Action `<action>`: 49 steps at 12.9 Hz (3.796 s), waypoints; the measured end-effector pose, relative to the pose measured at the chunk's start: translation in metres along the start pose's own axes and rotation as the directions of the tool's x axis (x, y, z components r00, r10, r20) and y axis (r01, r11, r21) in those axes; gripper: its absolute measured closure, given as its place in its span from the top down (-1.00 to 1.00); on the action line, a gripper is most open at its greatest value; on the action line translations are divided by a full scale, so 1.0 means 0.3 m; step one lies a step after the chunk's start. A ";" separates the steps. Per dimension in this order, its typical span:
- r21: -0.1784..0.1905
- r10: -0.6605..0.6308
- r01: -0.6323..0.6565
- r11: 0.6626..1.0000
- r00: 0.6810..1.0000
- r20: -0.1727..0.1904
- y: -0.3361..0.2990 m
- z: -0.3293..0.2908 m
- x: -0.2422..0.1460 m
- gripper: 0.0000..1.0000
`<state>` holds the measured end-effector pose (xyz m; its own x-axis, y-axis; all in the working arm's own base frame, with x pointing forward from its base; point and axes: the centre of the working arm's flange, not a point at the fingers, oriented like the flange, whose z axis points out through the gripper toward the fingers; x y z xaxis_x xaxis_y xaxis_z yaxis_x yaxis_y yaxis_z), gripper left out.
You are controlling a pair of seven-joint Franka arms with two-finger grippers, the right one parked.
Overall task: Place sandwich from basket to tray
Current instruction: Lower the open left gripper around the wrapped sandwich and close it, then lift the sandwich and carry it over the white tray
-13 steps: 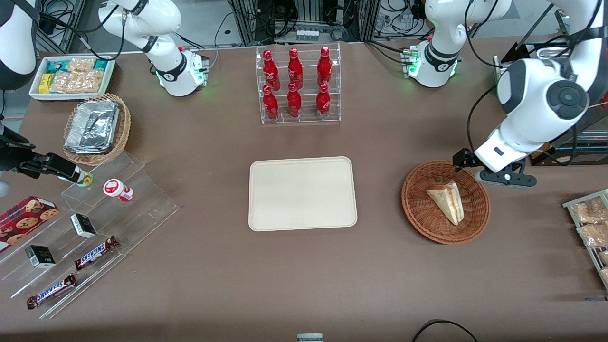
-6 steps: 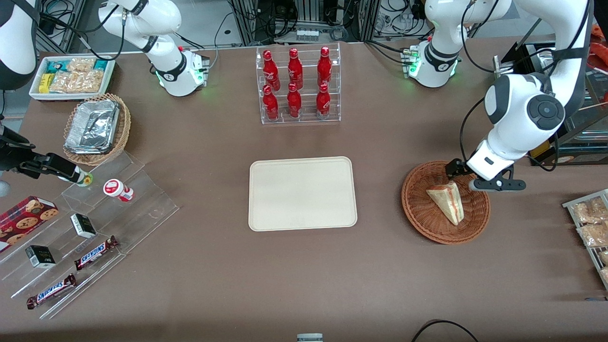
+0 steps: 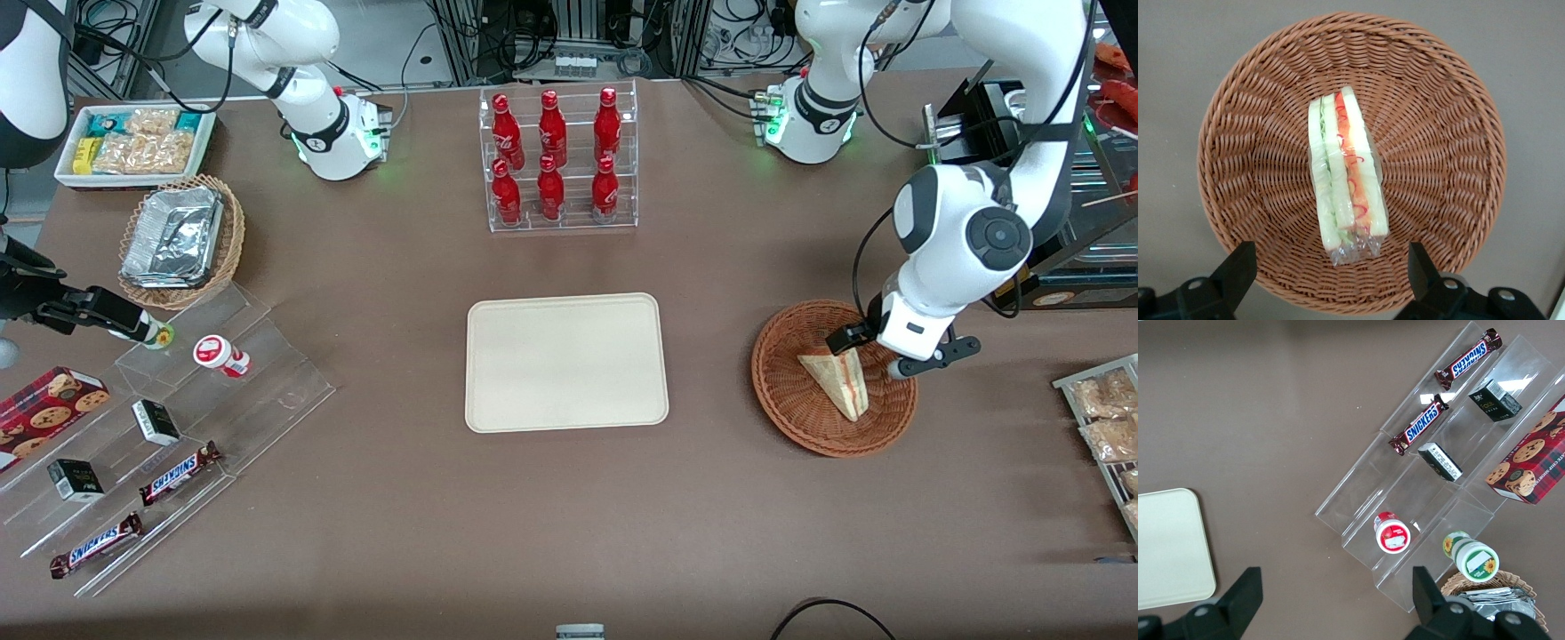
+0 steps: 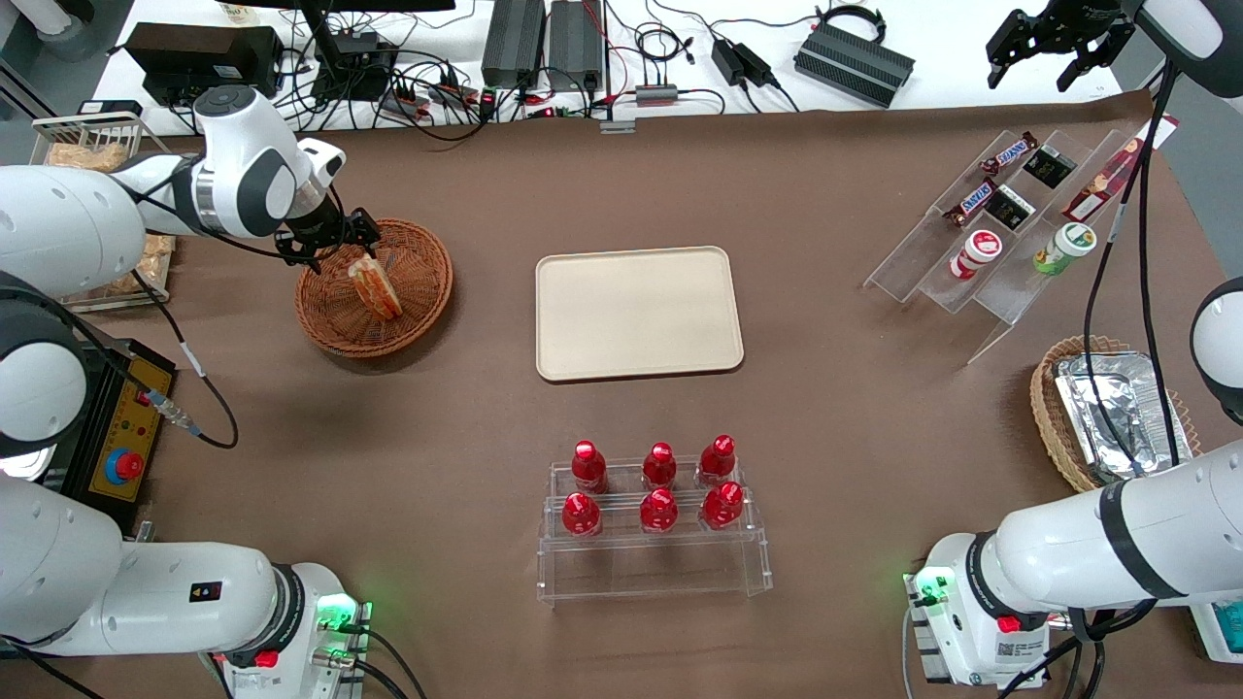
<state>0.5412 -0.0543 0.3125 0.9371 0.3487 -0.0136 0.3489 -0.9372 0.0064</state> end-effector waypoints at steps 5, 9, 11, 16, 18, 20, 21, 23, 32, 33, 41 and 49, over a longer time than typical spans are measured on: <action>-0.017 -0.190 0.189 0.982 0.982 -0.014 0.016 0.067 0.015 1.00; 0.000 -0.186 0.186 0.983 0.982 0.013 0.024 0.141 0.014 1.00; 0.001 -0.174 0.174 0.985 0.985 0.017 0.028 0.173 0.015 1.00; 0.005 -0.149 0.149 0.989 0.989 0.011 0.032 0.183 0.023 0.22; 0.010 -0.134 0.134 0.991 0.991 0.002 0.035 0.176 0.028 -0.22; 0.005 -0.130 0.130 0.991 0.991 -0.011 0.042 0.153 0.044 -0.44; 0.005 -0.130 0.130 0.992 0.991 -0.013 0.050 0.127 0.060 -0.49; 0.024 -0.116 0.116 0.993 0.993 0.012 0.076 0.044 0.091 -0.58; 0.013 0.210 -0.212 0.977 0.973 0.096 0.538 -0.182 -0.123 -0.70; 0.005 0.249 -0.251 0.968 0.964 0.098 0.605 -0.178 -0.167 -0.70; -0.005 0.300 -0.301 0.954 0.947 0.112 1.102 -0.032 -0.441 -0.70; 0.008 0.241 -0.243 0.970 0.967 0.083 1.389 0.095 -0.653 -0.70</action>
<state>0.5028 -0.5135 0.2894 0.9894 0.1101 -0.0949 0.1108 -0.9938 0.0018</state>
